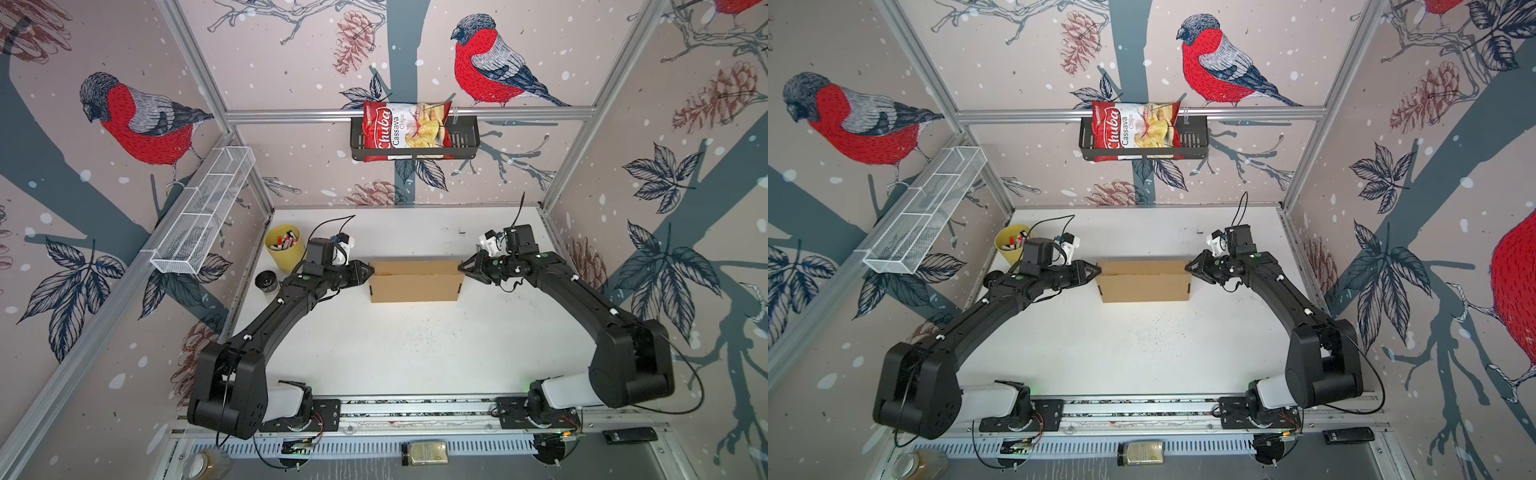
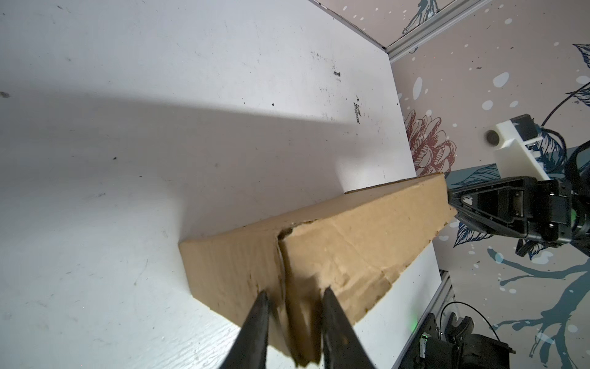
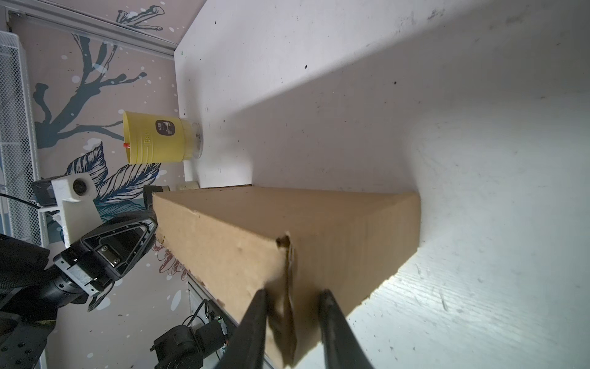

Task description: Fold the paper box

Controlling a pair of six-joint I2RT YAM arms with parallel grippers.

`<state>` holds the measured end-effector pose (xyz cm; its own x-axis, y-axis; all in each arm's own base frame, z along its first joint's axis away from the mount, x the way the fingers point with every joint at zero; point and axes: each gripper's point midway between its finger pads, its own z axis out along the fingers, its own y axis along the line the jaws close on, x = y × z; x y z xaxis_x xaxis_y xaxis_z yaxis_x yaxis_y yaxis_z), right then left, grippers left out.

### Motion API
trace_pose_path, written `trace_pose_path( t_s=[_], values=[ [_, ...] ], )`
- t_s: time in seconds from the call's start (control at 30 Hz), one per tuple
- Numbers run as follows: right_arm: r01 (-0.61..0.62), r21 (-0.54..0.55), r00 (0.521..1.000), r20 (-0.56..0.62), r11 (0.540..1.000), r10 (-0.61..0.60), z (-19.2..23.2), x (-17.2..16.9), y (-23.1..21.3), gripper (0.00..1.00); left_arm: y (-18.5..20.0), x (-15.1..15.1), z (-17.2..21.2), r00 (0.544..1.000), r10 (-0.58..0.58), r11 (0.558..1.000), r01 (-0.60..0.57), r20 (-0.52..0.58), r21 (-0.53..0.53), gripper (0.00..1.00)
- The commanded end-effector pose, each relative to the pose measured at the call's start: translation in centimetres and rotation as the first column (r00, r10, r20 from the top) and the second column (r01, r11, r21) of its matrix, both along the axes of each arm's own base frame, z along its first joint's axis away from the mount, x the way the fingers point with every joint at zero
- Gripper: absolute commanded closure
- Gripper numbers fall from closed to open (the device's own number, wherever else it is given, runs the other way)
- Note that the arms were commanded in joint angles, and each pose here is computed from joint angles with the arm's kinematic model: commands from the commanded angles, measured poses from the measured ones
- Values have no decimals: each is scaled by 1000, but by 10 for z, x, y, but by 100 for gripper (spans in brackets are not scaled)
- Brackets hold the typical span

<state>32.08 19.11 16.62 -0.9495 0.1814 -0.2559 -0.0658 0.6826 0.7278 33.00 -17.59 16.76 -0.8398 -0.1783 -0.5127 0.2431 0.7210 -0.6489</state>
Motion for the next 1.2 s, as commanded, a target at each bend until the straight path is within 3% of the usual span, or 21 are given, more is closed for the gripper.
trace_pose_path(
  t_s=[0.0,0.37,0.67,0.87,1.03,1.17],
  values=[
    [-25,-40,998,-55,999,23,-15,-20,0,70,2,-21,-20,997,-16,999,20,-81,46,69],
    [-40,-116,999,-33,992,37,-29,-70,-11,63,-7,-62,-28,997,-30,998,33,-72,45,54],
    [-33,-108,999,37,994,37,-22,-96,-19,41,-2,-79,-14,1000,-11,999,12,-29,47,34],
    [6,-168,1000,5,986,-5,-49,-83,-27,35,-5,-69,-26,1000,-9,998,10,-13,62,32],
    [33,-182,999,16,983,-31,-68,-56,-24,32,4,-37,-47,997,69,987,-74,39,146,30],
    [25,-183,1000,1,983,-25,-84,-39,-16,31,-6,-17,-53,993,91,992,-97,73,85,29]
  ],
)
